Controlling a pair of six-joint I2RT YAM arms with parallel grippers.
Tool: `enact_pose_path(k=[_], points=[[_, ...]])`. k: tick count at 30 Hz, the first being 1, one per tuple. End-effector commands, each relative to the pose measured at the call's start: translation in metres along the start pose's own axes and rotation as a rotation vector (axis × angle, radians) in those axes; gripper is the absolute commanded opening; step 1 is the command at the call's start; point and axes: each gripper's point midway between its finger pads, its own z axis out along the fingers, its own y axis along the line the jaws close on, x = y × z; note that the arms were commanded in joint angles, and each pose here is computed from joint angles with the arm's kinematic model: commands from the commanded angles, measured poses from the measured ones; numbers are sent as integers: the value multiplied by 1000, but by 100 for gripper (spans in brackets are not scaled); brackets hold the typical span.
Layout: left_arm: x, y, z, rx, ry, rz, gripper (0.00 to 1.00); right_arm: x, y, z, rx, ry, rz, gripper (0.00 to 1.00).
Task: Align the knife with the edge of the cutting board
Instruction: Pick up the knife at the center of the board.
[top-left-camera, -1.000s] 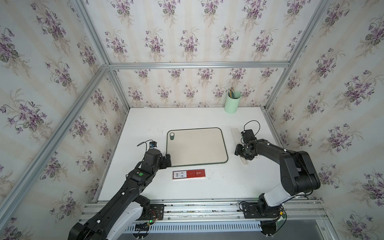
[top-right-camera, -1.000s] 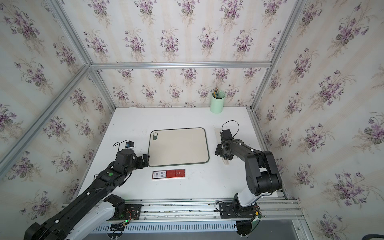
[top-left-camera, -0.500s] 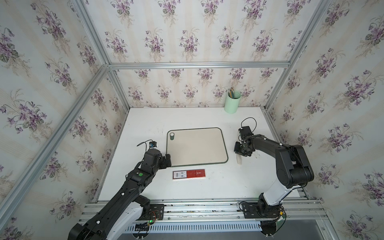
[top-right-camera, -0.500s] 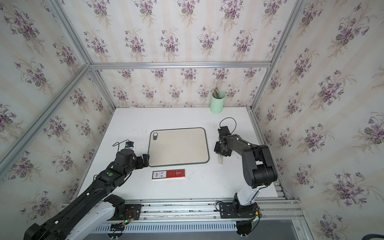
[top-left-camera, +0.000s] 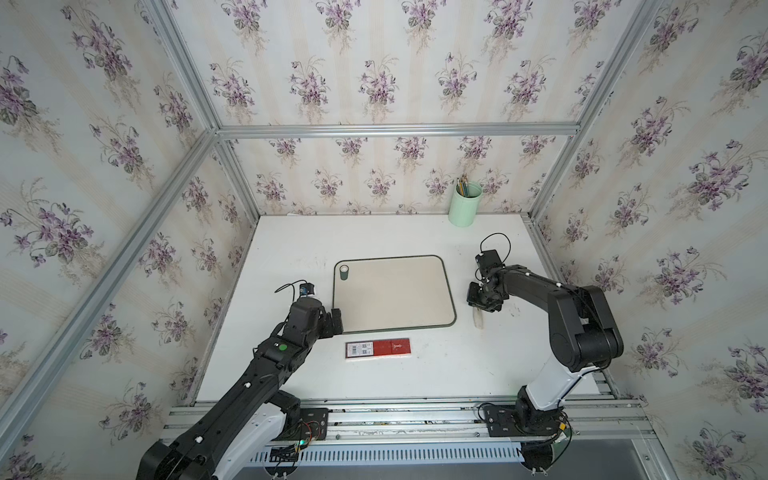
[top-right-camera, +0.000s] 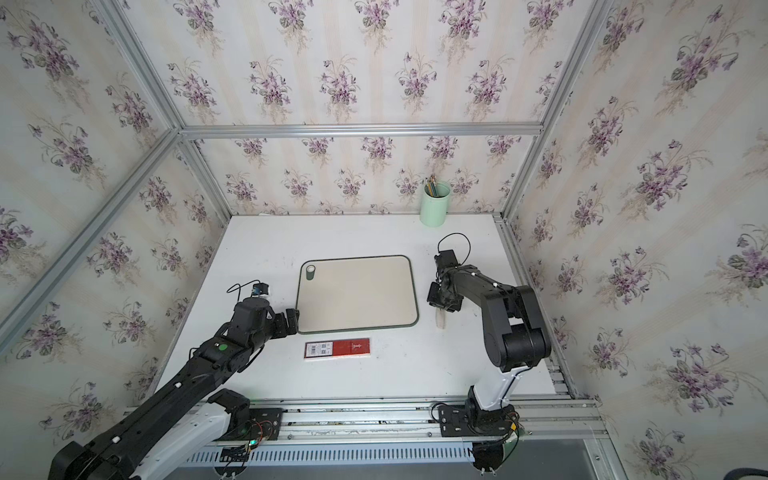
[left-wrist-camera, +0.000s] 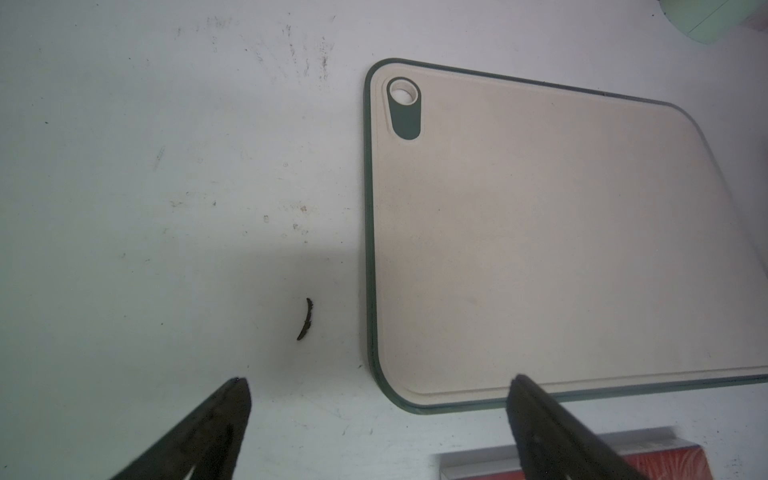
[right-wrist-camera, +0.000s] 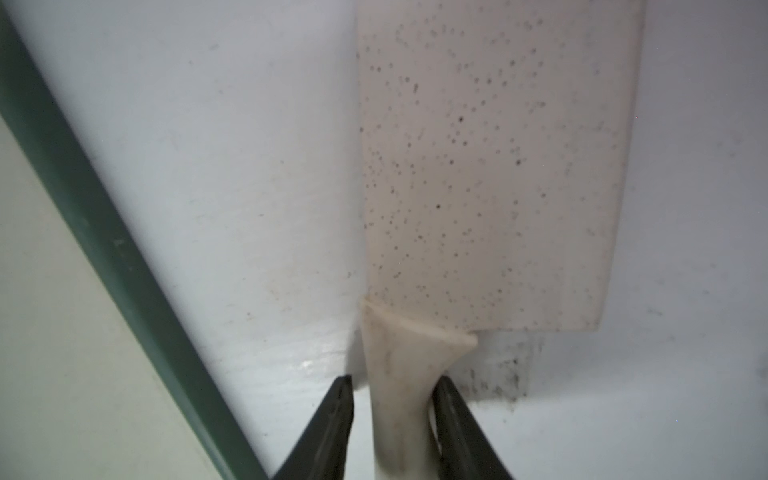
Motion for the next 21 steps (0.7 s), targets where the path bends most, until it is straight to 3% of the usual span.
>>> enact_pose_path(k=[1,7,21], points=[[-8,-3,4,14,5,-20,100,18,0,11,-14,72,-3,31],[-19,-3,25,37,98,-70,100,12,5,3,-38,32,-4,16],[-34,-16,77,77,223,-77,100,7,15,-7,-115,-24,10,5]])
